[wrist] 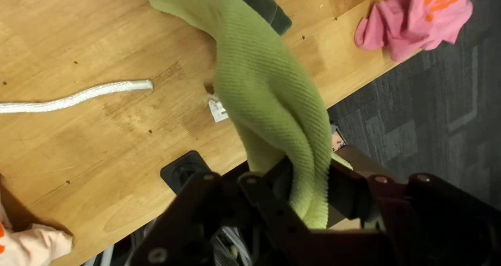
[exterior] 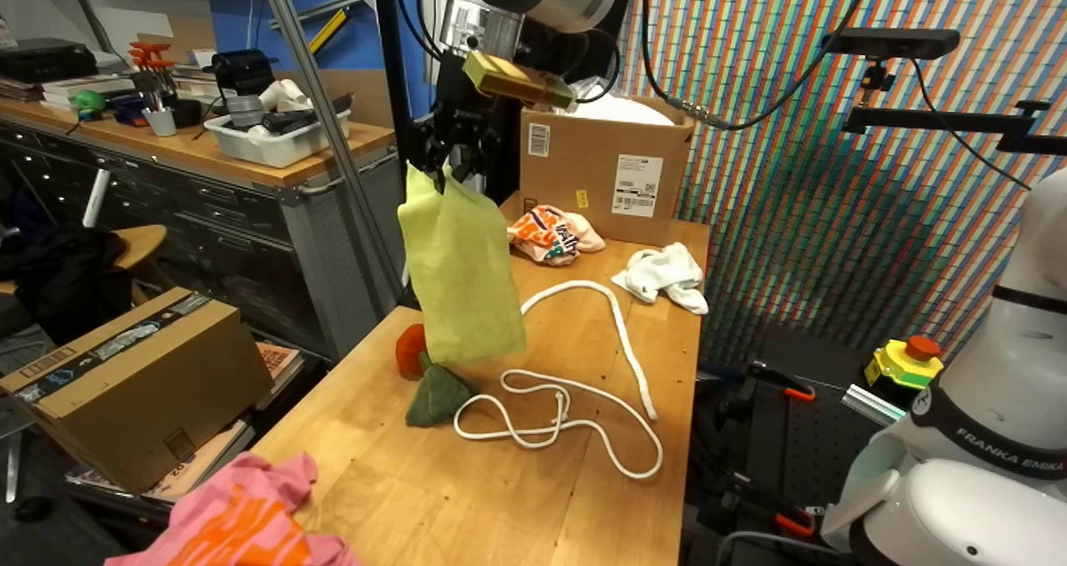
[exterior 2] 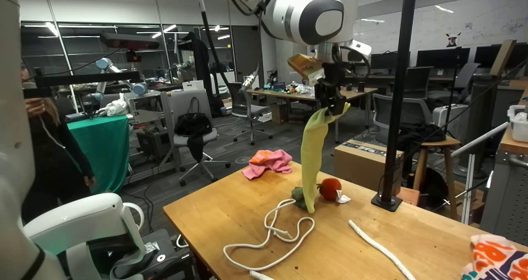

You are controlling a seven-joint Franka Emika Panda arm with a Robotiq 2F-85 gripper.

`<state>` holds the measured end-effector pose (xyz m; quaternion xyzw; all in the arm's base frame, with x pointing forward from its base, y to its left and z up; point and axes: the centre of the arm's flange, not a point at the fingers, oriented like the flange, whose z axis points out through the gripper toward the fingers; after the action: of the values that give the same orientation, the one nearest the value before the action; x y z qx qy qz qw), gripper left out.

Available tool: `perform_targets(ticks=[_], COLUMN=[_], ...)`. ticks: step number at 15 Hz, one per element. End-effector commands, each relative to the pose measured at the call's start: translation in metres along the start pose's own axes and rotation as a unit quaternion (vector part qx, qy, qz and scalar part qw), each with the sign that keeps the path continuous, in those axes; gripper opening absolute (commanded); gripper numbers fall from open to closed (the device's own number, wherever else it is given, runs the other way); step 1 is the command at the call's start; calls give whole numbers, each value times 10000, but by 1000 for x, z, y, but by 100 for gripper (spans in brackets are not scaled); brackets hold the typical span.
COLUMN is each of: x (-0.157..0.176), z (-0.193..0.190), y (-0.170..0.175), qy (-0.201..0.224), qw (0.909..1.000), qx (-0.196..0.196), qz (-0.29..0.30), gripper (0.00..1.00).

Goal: Separate the things on the heap

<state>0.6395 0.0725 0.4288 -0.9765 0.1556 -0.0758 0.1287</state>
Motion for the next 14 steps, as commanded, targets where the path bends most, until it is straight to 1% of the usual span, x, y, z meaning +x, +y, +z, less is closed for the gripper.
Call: perform_targets(ticks=[1, 5, 9, 12, 14], x=[-11, -29, -49, -67, -80], z=[-19, -32, -48, -48, -40], y=[-7, -18, -32, -46, -56], qy=[-320, -825, -1324, -1830, -2172], qw=[9990, 9941, 9848, 9708, 9588], qx=[209, 281, 268, 203, 134], qz=[-231, -641, -1095, -1539, -1828], gripper=[8, 8, 8, 8, 8])
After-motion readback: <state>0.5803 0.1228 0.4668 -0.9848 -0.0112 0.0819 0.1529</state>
